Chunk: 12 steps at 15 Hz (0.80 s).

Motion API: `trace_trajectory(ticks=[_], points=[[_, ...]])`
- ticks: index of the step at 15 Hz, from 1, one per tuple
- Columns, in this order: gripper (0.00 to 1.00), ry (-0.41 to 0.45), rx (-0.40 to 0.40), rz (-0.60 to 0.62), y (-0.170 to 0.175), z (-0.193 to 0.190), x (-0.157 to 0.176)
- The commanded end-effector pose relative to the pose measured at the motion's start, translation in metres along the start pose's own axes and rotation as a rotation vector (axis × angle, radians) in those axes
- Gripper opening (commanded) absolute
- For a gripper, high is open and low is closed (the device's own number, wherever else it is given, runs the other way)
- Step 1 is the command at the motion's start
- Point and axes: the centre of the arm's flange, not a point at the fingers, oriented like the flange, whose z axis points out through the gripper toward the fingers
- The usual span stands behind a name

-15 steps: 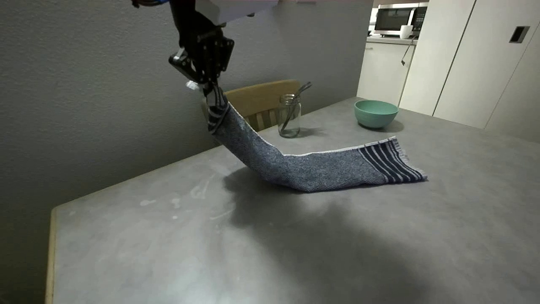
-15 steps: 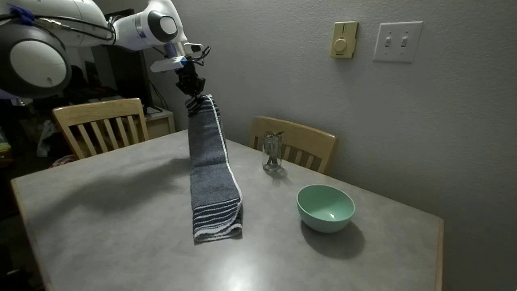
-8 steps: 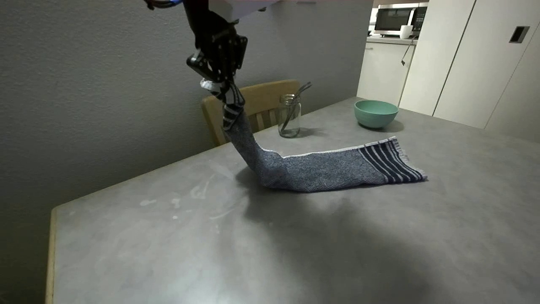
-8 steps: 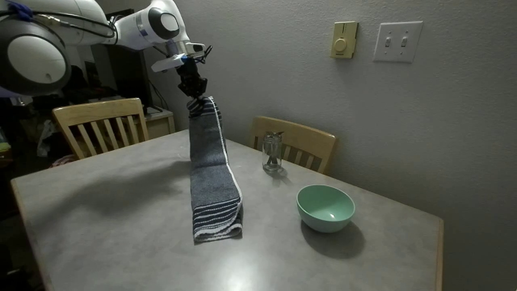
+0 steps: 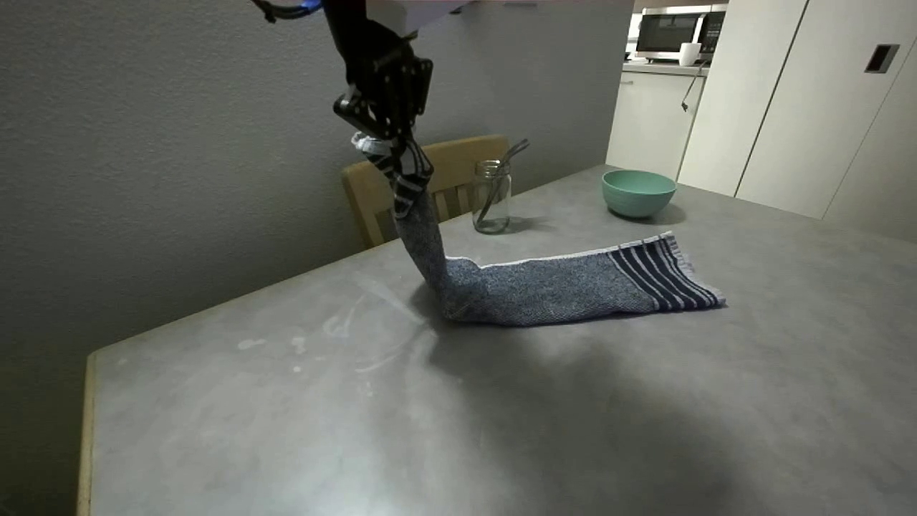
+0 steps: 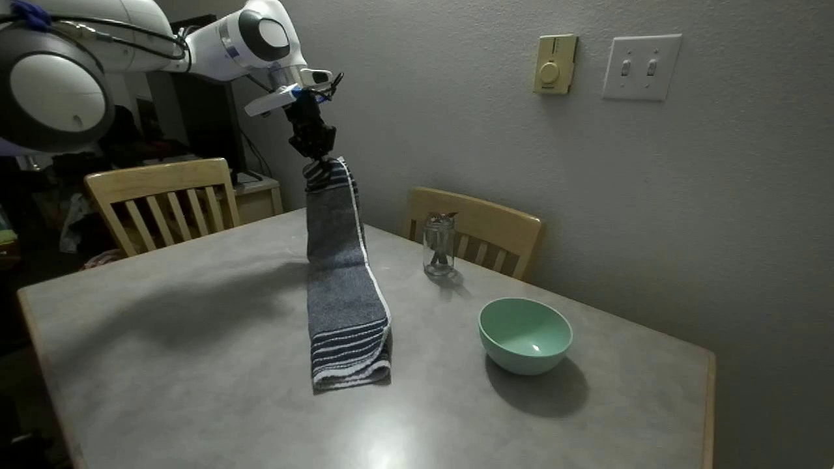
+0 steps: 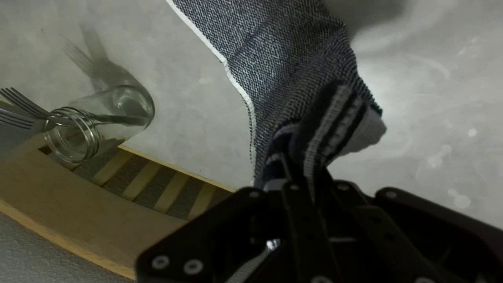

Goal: Fold the towel

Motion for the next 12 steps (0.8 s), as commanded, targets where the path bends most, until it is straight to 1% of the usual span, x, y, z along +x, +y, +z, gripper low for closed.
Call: trace_trajectory(ticks=[1,5,6,7,9,12], points=[[0.09,0.0,0.0,0.0,0.0,0.0,0.0],[0.09,-0.001,-0.001,0.0,0.0,0.0,0.0],[0.02,-0.001,-0.001,0.0,0.0,0.0,0.0],[0.02,-0.005,-0.006,0.006,-0.005,-0.001,0.0],[0.02,-0.059,-0.023,0.078,-0.012,-0.001,-0.012],[0.02,-0.115,-0.025,0.198,-0.021,-0.003,-0.043]])
